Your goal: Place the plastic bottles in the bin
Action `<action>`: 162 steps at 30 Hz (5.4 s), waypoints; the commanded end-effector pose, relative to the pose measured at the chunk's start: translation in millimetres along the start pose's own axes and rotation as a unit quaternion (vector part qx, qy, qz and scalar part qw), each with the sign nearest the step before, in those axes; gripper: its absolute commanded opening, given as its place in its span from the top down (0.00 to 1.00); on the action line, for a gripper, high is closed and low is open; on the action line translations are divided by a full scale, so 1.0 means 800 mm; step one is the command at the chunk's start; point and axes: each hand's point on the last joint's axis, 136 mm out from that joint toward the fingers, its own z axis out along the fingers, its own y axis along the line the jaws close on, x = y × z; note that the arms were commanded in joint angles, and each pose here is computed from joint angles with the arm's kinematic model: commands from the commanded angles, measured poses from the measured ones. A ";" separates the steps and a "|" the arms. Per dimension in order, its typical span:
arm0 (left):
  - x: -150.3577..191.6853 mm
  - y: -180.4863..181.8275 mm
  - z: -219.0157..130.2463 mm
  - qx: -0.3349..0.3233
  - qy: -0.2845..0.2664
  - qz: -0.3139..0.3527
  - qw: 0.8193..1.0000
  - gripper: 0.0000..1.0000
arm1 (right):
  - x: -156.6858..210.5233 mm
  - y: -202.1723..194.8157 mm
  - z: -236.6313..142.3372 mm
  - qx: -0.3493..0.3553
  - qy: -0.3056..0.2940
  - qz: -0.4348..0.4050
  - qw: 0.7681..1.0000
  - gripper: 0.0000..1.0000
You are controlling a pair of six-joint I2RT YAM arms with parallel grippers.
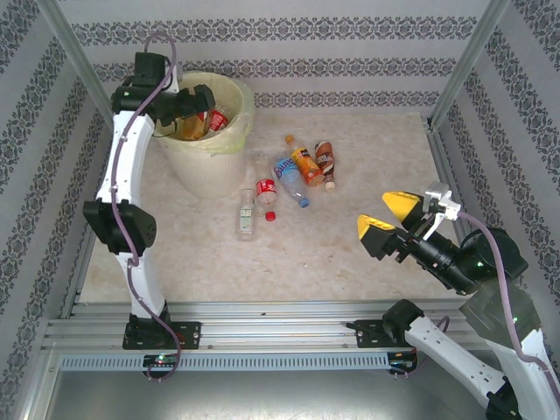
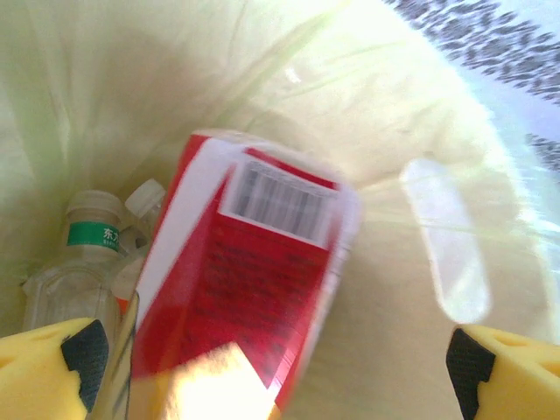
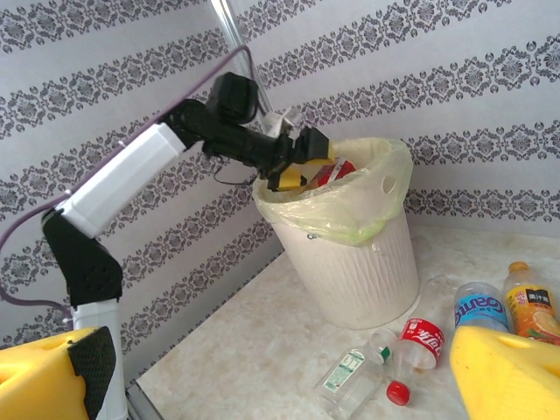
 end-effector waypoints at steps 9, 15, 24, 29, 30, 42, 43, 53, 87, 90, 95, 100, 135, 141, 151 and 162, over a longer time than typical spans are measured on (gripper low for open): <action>0.047 -0.039 -0.114 0.041 -0.024 0.057 0.997 0.00 | 0.014 0.011 0.004 -0.029 0.025 0.018 0.999 0.02; 0.127 -0.059 -0.139 0.047 0.017 0.093 0.994 0.04 | 0.032 0.016 0.010 -0.046 0.063 0.024 0.997 0.02; 0.252 -0.056 -0.129 -0.002 0.085 0.134 0.987 0.04 | 0.080 -0.003 0.016 -0.019 0.139 0.040 0.989 0.02; 0.310 -0.041 -0.098 -0.029 0.132 0.146 0.980 0.04 | 0.097 -0.022 0.017 0.018 0.167 0.038 0.985 0.02; 0.318 -0.040 -0.092 -0.033 0.136 0.148 0.979 0.03 | 0.101 -0.026 0.017 0.028 0.173 0.036 0.984 0.02; 0.375 -0.039 0.008 -0.065 0.176 0.165 0.968 0.06 | 0.121 -0.040 0.023 0.047 0.199 0.039 0.978 0.02; 0.378 -0.037 0.016 -0.069 0.179 0.165 0.967 0.06 | 0.121 -0.040 0.023 0.047 0.199 0.039 0.978 0.02; 0.415 -0.025 0.078 -0.080 0.218 0.153 0.961 0.10 | 0.128 -0.046 0.021 0.057 0.203 0.038 0.977 0.02; 0.369 -0.116 -0.021 0.055 0.191 0.232 0.952 0.42 | 0.067 -0.032 0.000 0.037 0.064 0.033 0.997 0.02; 0.350 -0.149 -0.050 0.113 0.173 0.252 0.945 0.42 | 0.056 -0.035 -0.005 0.047 0.037 0.031 0.998 0.02; 0.297 -0.190 -0.088 0.152 0.127 0.262 0.945 0.42 | 0.049 -0.034 -0.008 0.048 0.026 0.032 0.998 0.02; 0.243 -0.206 -0.102 0.149 0.089 0.259 0.950 0.42 | 0.046 -0.034 -0.009 0.048 0.021 0.032 0.998 0.02; 0.042 -0.012 -0.027 -0.079 0.025 0.058 0.995 0.27 | 0.059 -0.054 -0.016 0.095 0.042 0.035 0.994 0.02; 0.032 -0.022 -0.050 -0.070 0.001 0.062 0.996 0.05 | 0.063 -0.056 -0.013 0.100 0.052 0.045 0.993 0.02; 0.016 -0.087 -0.126 0.007 -0.069 0.126 0.990 0.00 | 0.093 -0.085 0.012 0.154 0.109 0.069 0.980 0.02; 0.114 -0.214 -0.182 0.233 -0.090 0.211 0.945 0.00 | 0.131 -0.126 0.044 0.218 0.177 0.057 0.958 0.08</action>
